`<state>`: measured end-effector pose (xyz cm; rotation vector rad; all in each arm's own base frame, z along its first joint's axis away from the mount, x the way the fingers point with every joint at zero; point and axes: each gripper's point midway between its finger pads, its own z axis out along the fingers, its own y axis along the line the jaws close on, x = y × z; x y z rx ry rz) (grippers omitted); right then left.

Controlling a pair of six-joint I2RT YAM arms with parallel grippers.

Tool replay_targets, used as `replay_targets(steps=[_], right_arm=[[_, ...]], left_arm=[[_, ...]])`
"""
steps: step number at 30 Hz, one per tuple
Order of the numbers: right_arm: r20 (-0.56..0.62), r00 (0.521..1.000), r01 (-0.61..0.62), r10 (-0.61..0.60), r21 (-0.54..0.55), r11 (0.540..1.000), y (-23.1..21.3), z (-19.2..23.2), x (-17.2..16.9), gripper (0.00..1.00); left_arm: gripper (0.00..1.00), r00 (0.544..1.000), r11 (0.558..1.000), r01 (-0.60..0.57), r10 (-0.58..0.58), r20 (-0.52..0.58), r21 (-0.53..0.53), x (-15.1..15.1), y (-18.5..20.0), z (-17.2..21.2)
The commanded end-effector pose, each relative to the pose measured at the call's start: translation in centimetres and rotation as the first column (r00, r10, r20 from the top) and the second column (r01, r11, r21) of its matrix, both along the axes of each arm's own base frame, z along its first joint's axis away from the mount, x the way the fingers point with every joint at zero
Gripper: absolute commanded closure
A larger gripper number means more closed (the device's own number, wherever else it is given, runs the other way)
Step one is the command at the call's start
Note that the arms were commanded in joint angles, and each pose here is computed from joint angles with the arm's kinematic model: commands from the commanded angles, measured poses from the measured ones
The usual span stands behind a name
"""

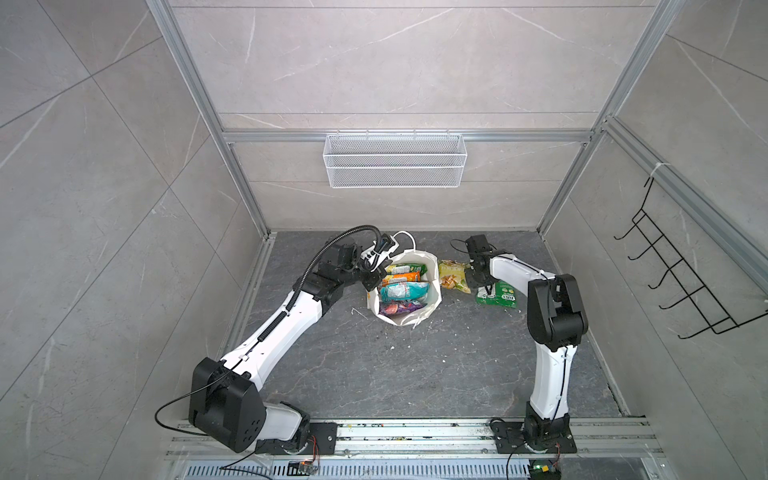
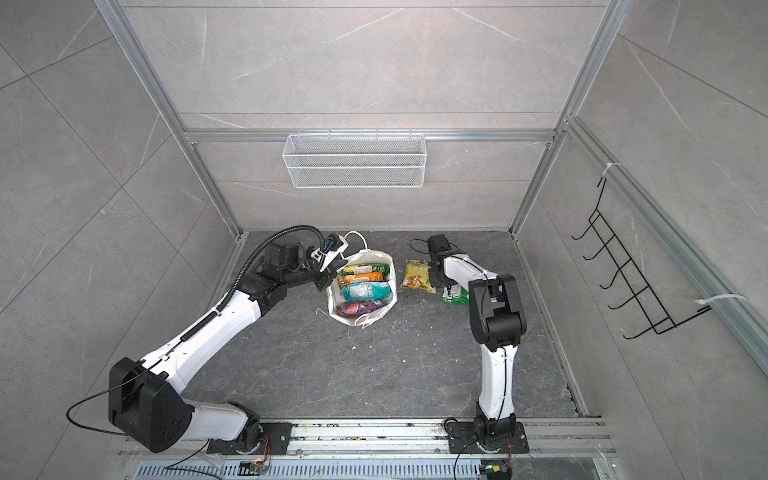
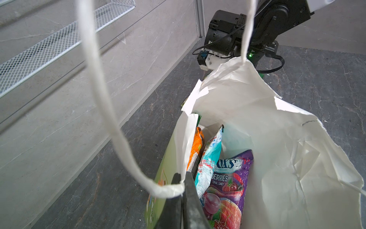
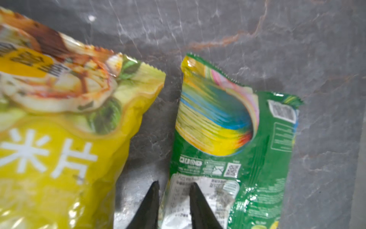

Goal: Take the snacks out of the paper bag

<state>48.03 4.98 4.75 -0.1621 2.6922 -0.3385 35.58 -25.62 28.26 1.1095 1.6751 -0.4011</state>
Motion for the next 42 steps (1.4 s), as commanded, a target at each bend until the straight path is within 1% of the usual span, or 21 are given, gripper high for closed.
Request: replay_targets(steps=[1, 2, 5, 7, 9, 10, 13, 15, 20, 25, 33, 37, 42], right_arm=[[0.116, 0.993, 0.012, -0.019, 0.061, 0.998, 0.8, 5.4, 0.5, 0.63], [0.144, 0.989, 0.013, -0.025, 0.082, 0.997, 1.2, 6.6, 0.4, 0.58], [0.194, 0.981, -0.001, -0.028, 0.149, 0.989, 3.0, 9.0, 0.3, 0.4], [0.202, 0.979, 0.003, -0.04, 0.184, 0.983, 4.2, 9.5, 0.4, 0.33], [0.192, 0.979, 0.024, -0.066, 0.212, 0.977, 5.3, 9.1, 0.7, 0.24], [0.175, 0.982, 0.024, -0.066, 0.228, 0.973, 6.2, 8.7, 0.8, 0.17], [0.167, 0.982, 0.046, -0.086, 0.226, 0.973, 7.7, 7.5, 1.5, 0.11], [0.145, 0.984, 0.066, -0.101, 0.232, 0.97, 8.4, 6.5, 2.1, 0.01], [0.116, 0.987, 0.094, -0.115, 0.171, 0.981, 9.4, 4.8, 3.3, 0.01], [0.111, 0.983, 0.132, -0.143, 0.102, 0.986, 8.9, 2.9, 3.7, 0.01], [0.089, 0.987, 0.133, -0.134, 0.018, 0.991, 7.5, 1.2, 2.5, 0.11], [0.076, 0.989, 0.124, -0.125, 0.023, 0.992, 7.3, 1.1, 1.4, 0.17], [0.07, 0.989, 0.129, -0.128, -0.008, 0.992, 6.4, 1.2, 0.4, 0.19]], left_arm=[[1.0, 0.998, 0.998, 0.029, -0.026, 0.048, -0.056, -0.9, -0.2, 2.5], [1.0, 0.999, 0.998, 0.027, -0.024, 0.048, -0.056, -0.9, -0.2, 2.5], [1.0, 0.999, 0.998, 0.029, -0.026, 0.046, -0.059, -0.8, -0.2, 2.5], [1.0, 0.999, 0.998, 0.033, -0.03, 0.04, -0.059, -0.8, -0.3, 2.4], [1.0, 0.999, 0.998, 0.034, -0.032, 0.035, -0.057, -0.8, -0.3, 2.1], [1.0, 0.999, 0.998, 0.034, -0.032, 0.035, -0.058, -0.8, -0.4, 2.1], [1.0, 0.999, 0.998, 0.034, -0.032, 0.031, -0.056, -0.7, -0.4, 2.1], [1.0, 0.999, 0.998, 0.034, -0.032, 0.034, -0.057, -0.8, -0.4, 2.2], [1.0, 0.999, 0.998, 0.03, -0.028, 0.035, -0.06, -0.7, -0.3, 2.2], [1.0, 0.999, 0.998, 0.032, -0.03, 0.031, -0.061, -0.9, -0.3, 1.7], [1.0, 0.999, 0.998, 0.023, -0.021, 0.042, -0.065, -1.0, -0.1, 1.9], [1.0, 0.999, 0.997, 0.032, -0.03, 0.035, -0.067, -1.0, -0.3, 2.1], [1.0, 0.999, 0.997, 0.026, -0.024, 0.035, -0.075, -0.9, -0.3, 1.8]])
